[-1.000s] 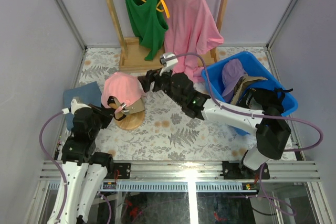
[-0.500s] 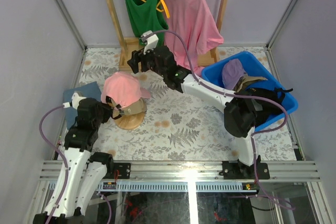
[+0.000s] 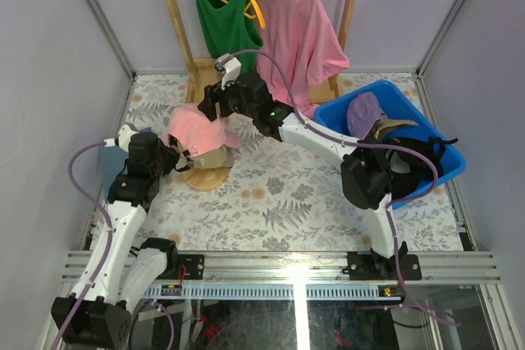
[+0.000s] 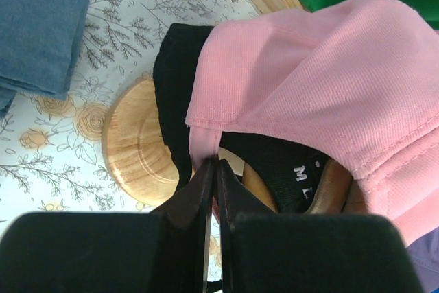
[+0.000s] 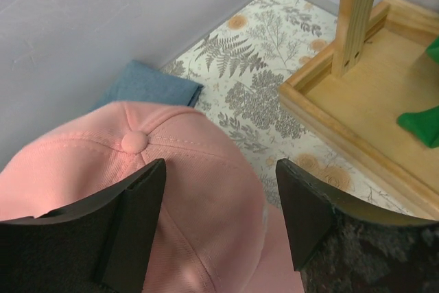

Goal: Stack the hats
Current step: Stack the hat on the hat.

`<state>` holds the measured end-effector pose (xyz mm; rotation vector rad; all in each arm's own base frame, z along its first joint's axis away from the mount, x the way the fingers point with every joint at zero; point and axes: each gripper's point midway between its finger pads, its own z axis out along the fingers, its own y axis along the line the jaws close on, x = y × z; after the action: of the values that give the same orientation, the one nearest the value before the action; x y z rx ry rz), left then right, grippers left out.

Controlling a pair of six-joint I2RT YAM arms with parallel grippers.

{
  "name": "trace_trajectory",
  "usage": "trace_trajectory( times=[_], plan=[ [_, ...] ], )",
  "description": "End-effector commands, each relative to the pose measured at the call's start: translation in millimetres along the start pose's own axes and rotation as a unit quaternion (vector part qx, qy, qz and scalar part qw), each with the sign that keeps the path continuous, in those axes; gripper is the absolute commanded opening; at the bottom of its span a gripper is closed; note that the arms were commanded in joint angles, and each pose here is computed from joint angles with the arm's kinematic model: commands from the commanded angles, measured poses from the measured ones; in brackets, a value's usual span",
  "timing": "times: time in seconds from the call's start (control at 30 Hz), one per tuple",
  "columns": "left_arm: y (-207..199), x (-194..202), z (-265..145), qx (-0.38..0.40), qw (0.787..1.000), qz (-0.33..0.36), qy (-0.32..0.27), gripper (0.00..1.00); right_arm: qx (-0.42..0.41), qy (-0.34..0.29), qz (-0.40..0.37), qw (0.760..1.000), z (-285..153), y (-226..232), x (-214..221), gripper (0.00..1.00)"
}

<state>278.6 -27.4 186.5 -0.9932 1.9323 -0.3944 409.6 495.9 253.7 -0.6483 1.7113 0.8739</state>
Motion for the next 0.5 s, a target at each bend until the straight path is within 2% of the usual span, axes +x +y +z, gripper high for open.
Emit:
trace_trajectory(
  times=[0.0, 0.27, 0.47],
  plan=[
    [-19, -23, 6, 0.026, 0.999, 0.024, -0.026, 0.00, -0.044, -0.016, 0.005, 0.999, -12, 19, -17, 0.71],
    [-27, -47, 14, 0.047, 0.997, 0.055, -0.034, 0.00, -0.075, -0.001, 0.019, 0.997, -22, 30, -3, 0.59],
    [-45, -62, 22, 0.073, 0.994, 0.071, -0.026, 0.00, -0.095, -0.003, 0.035, 0.995, -34, 38, 0, 0.54]
  ],
)
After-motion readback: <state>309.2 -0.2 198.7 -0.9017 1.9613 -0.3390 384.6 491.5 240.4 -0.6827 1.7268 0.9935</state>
